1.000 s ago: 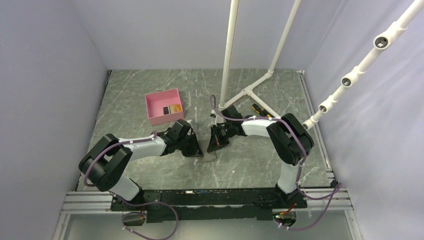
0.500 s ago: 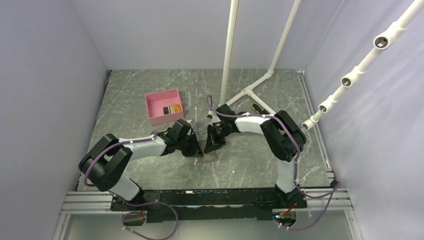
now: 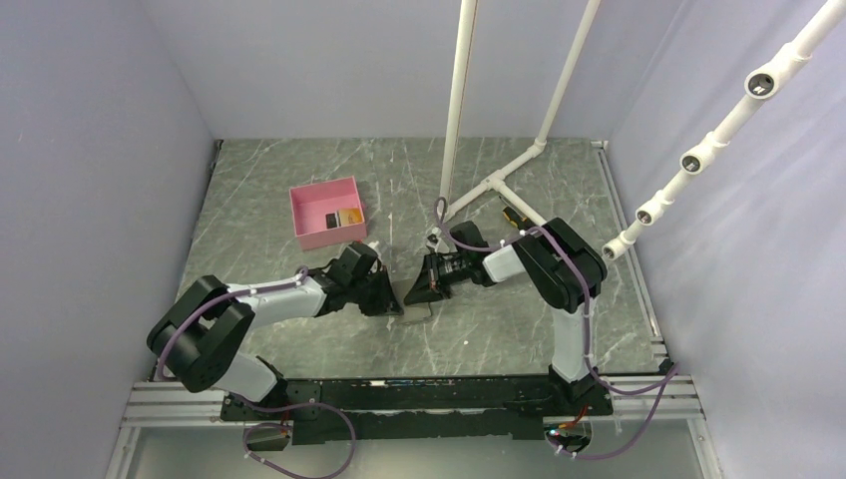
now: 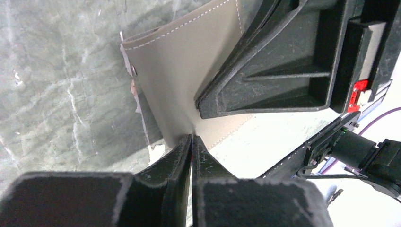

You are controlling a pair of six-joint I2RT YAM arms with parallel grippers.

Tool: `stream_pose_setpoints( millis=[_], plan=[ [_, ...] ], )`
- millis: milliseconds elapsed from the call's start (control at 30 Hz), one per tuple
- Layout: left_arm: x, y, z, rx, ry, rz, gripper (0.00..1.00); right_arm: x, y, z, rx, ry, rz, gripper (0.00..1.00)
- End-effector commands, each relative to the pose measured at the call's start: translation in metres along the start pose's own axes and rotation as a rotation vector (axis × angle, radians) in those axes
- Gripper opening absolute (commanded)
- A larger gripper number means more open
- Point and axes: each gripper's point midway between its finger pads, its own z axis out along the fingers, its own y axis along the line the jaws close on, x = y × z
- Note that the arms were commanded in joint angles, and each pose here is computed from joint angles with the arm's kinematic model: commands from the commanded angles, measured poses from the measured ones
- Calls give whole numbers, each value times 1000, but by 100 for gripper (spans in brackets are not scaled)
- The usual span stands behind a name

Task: Put the credit cards into the card holder
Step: Close the card holder at the center of the board, then reset both arms

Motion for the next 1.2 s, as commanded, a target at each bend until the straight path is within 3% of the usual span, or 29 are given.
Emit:
stream_pose_setpoints(
  millis=[0, 133, 233, 300, 533, 700, 833, 933, 1067, 1167],
  plan=[
    [10, 13, -7, -45, 16, 26, 11, -1, -121, 0, 332, -183, 189, 0],
    [9, 10, -7, -36, 21, 26, 11, -12, -97, -2, 294, -169, 99, 6],
    [8, 6, -9, -27, 16, 24, 11, -27, -51, -17, 263, -190, -67, 34],
    [7, 3, -13, -18, 14, 24, 13, -30, -20, -30, 234, -203, -156, 45],
    [-14, -30, -55, 42, -75, 77, 32, -24, 83, -94, 221, -314, -438, 68],
    [-29, -45, -87, 61, -156, 108, 55, -21, 92, -131, 364, -399, -519, 74],
    [-36, -50, -89, 90, -193, 99, 78, -19, 93, -154, 439, -472, -539, 82],
    [-37, -46, -70, 99, -149, 55, 82, -14, 102, -170, 456, -524, -567, 99],
    [-34, -39, -34, 118, -93, -6, 87, -7, 113, -197, 496, -616, -603, 100],
    [-32, -34, -5, 137, -64, -33, 76, 0, 118, -216, 528, -672, -615, 100]
  ],
)
